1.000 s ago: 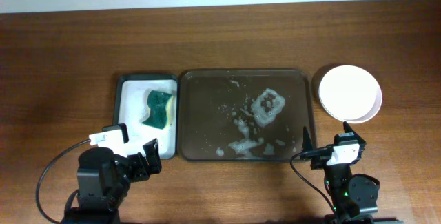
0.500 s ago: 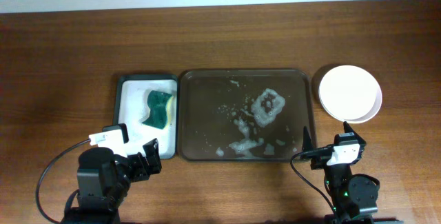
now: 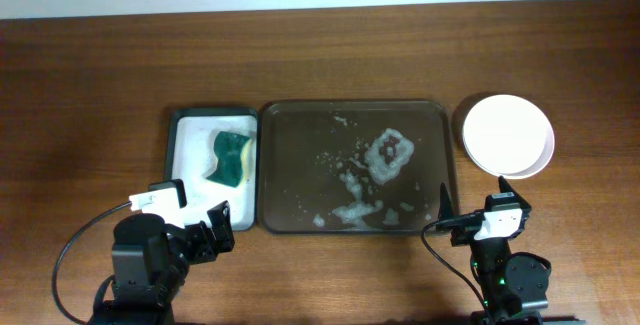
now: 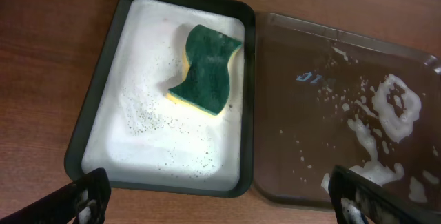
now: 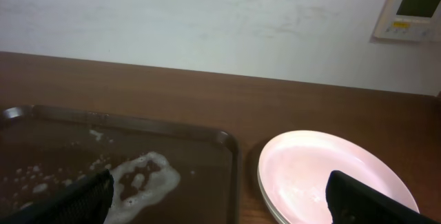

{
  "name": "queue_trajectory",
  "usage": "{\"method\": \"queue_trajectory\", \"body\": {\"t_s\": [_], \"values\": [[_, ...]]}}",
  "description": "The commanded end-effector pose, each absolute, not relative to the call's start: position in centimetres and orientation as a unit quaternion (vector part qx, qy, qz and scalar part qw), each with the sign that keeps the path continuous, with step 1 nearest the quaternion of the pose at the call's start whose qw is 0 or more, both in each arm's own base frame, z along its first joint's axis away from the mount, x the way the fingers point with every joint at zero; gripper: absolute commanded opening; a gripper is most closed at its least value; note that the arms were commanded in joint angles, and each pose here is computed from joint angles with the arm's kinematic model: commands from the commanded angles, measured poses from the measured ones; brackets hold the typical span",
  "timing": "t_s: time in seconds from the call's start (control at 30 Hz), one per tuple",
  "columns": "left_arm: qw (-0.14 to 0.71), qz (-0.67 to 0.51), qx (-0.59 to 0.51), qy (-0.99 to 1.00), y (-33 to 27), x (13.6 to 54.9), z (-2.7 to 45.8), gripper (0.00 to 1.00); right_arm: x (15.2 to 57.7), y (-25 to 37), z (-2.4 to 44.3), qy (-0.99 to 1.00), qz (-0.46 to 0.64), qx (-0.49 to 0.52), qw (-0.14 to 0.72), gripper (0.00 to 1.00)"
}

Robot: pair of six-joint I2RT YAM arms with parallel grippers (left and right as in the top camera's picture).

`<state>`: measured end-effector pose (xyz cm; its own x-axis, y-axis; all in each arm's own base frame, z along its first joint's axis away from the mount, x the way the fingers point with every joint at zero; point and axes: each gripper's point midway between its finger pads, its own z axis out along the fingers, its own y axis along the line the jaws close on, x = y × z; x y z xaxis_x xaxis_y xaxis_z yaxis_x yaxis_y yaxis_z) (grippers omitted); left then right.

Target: Clean dirty plates on tray and stack at the side

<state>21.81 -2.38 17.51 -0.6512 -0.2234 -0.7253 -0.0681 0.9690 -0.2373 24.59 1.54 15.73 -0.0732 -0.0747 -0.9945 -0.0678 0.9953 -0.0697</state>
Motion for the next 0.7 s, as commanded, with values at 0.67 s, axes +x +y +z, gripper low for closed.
{"method": "queue_trajectory", "body": {"t_s": [0.67], "values": [[0.636, -0.09, -0.065, 0.764, -1.3, 23.5, 16.6, 0.99, 24.6, 1.4, 15.5, 0.734, -0.003, -0.041, 0.678, 0.99]]}}
